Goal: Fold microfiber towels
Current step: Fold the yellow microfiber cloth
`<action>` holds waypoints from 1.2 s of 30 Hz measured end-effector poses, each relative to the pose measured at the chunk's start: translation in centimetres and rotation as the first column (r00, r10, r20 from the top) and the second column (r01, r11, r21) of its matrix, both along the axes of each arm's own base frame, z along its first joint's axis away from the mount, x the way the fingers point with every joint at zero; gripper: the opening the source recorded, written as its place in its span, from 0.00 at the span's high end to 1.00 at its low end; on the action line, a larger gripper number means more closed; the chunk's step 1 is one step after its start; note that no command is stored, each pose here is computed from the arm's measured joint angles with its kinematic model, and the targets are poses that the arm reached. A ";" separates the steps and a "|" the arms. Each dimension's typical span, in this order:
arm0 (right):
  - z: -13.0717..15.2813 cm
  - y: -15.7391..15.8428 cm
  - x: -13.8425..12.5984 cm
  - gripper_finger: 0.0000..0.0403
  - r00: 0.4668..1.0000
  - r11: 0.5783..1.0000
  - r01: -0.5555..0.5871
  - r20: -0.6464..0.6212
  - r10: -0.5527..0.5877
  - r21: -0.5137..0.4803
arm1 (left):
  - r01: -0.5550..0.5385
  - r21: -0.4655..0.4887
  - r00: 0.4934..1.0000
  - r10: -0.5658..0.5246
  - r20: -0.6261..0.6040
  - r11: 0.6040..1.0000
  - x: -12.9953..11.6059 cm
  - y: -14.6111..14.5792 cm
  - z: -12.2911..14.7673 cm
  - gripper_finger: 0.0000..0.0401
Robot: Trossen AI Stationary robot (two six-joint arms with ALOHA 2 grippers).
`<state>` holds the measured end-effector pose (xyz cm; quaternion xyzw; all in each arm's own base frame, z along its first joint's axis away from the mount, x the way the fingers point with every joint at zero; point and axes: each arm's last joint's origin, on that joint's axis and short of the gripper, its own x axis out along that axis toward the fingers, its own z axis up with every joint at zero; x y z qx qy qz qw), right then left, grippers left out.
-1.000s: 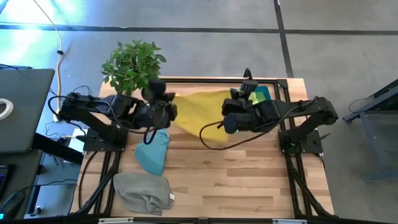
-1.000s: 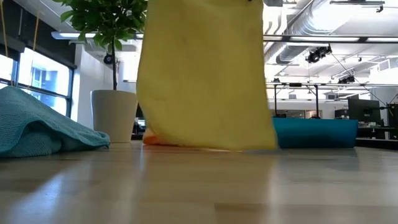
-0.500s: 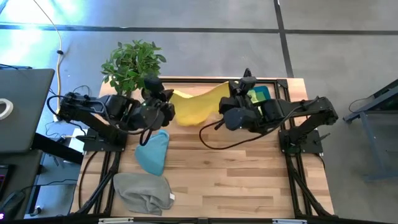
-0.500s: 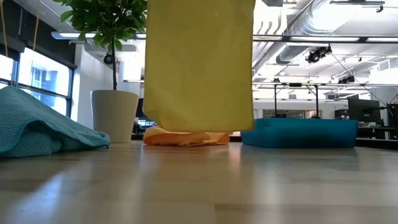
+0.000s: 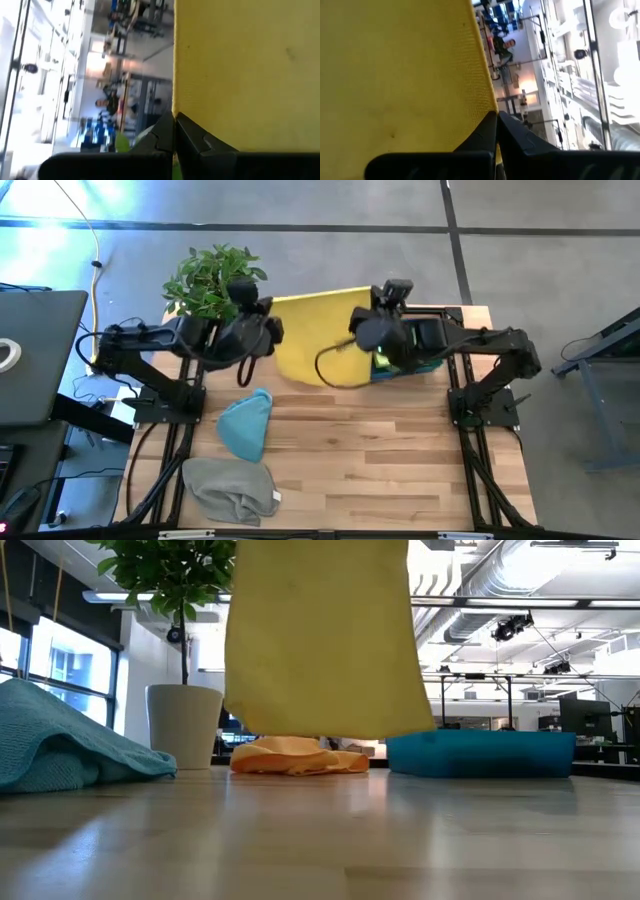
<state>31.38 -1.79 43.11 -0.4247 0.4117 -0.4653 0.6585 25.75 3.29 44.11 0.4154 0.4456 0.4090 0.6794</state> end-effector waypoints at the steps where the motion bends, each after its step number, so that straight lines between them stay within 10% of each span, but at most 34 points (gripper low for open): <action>1: 0.2 -0.4 0.1 1.00 1.000 1.000 0.007 0.010 -0.007 -0.002 | -0.025 0.004 1.000 0.025 0.011 1.000 -0.1 0.4 0.0 1.00; 14: 0.1 2.6 0.4 1.00 0.989 0.997 -0.070 0.129 0.067 0.019 | 0.037 -0.159 0.967 0.005 0.256 0.987 0.0 -1.8 -0.5 1.00; 20: -3.7 6.5 -0.5 1.00 0.956 0.877 -0.247 0.254 0.150 0.412 | 0.241 -0.561 0.950 -0.076 0.302 0.792 0.6 -6.0 -4.0 1.00; 30: -11.5 13.7 2.3 1.00 0.980 0.653 -0.179 0.075 0.185 0.736 | 0.262 -0.710 0.965 -0.199 0.173 0.654 3.1 -13.1 -15.8 1.00; 36: -16.3 16.7 3.2 1.00 0.976 0.541 -0.011 -0.107 0.187 0.841 | 0.304 -0.811 0.934 -0.322 0.152 0.499 4.3 -17.3 -20.0 1.00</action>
